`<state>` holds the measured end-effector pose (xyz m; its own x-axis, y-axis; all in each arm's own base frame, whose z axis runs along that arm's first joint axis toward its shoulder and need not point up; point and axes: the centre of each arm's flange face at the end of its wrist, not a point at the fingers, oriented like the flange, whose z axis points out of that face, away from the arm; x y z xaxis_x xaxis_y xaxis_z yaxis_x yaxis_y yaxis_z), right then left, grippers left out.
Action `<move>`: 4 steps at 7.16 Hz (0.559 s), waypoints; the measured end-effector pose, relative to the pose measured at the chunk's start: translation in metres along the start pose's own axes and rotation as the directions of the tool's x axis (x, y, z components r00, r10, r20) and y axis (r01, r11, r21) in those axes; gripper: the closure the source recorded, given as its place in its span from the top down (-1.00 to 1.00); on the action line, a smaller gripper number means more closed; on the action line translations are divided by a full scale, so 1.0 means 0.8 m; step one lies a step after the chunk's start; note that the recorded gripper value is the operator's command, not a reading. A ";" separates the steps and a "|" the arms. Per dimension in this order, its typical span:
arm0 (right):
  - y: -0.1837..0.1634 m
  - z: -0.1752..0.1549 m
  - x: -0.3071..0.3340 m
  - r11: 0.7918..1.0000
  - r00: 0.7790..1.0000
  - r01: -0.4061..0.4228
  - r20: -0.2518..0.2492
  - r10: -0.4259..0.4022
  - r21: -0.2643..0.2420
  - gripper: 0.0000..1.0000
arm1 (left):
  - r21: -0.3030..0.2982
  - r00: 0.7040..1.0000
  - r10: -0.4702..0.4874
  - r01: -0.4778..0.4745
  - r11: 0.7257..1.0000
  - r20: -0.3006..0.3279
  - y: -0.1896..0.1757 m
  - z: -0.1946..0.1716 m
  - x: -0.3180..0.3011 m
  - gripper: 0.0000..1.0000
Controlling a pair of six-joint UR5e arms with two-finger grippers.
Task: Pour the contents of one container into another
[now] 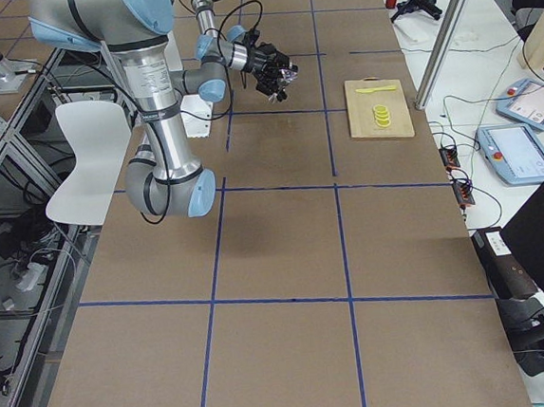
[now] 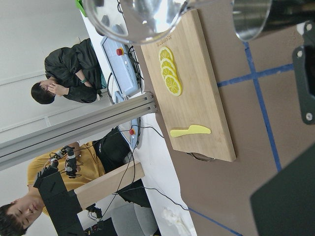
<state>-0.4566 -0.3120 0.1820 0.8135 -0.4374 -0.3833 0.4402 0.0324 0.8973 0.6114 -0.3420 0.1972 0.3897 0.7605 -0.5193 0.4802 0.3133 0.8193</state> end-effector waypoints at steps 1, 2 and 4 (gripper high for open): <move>-0.002 0.001 0.000 1.000 1.000 0.013 -0.006 -0.013 -0.006 -1.00 | 0.001 1.000 -0.001 0.001 1.000 0.000 0.000 0.000 0.000 -1.00; -0.007 0.001 0.001 1.000 1.000 0.026 -0.014 -0.026 -0.015 -1.00 | 0.002 1.000 -0.001 0.001 1.000 -0.001 -0.001 0.000 0.001 -1.00; -0.014 0.000 0.000 0.999 0.999 0.044 -0.024 -0.045 -0.026 -1.00 | 0.002 1.000 -0.001 0.001 1.000 -0.001 -0.001 0.000 0.000 -1.00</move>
<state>-0.4617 -0.3125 0.1723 0.8021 -0.4163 -0.4281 0.4853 0.0368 0.8736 0.6111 -0.3419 0.1964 0.3886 0.7609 -0.5197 0.4820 0.3128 0.8184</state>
